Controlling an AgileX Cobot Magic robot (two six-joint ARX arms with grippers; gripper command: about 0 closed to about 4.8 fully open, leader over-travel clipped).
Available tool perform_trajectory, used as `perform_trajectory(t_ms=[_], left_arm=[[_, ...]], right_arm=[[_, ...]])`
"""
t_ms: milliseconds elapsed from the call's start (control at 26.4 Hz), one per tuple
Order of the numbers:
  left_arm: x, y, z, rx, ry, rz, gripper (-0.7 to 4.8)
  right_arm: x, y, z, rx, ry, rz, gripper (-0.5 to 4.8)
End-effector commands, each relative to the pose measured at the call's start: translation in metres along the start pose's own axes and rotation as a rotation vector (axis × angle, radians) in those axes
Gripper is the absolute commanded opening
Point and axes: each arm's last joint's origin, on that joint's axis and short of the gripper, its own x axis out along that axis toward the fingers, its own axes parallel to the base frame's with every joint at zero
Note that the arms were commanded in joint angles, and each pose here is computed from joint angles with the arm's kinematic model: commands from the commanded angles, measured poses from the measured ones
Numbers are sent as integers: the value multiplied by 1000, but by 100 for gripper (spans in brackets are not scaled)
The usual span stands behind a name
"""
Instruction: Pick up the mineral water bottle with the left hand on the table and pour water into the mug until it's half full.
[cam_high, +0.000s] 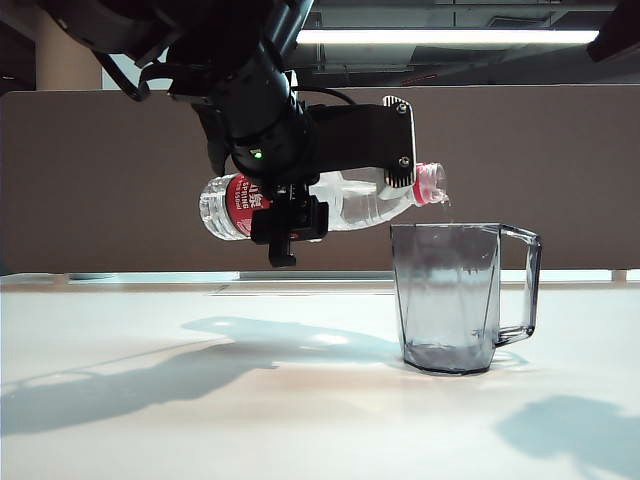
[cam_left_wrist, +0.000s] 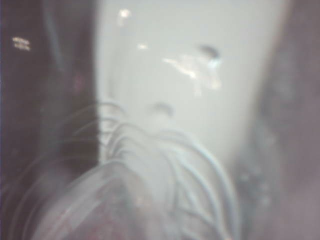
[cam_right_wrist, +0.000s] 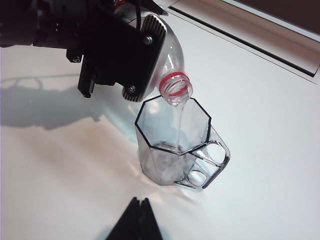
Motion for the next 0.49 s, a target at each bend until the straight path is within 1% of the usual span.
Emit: perform_trajectory(t_ms=[38,265,493], left_arm=[[-2,11,3,-26,-9,62,272],[-2,11,3,15,-8,62,272],[-2,11,2,15,-5,62,272]], right_arm=[[-1,0,3,7,-21,2,-5],[-1,0,3,7,-22,4,-5],[-1,0,3,7,-21,4,-5]])
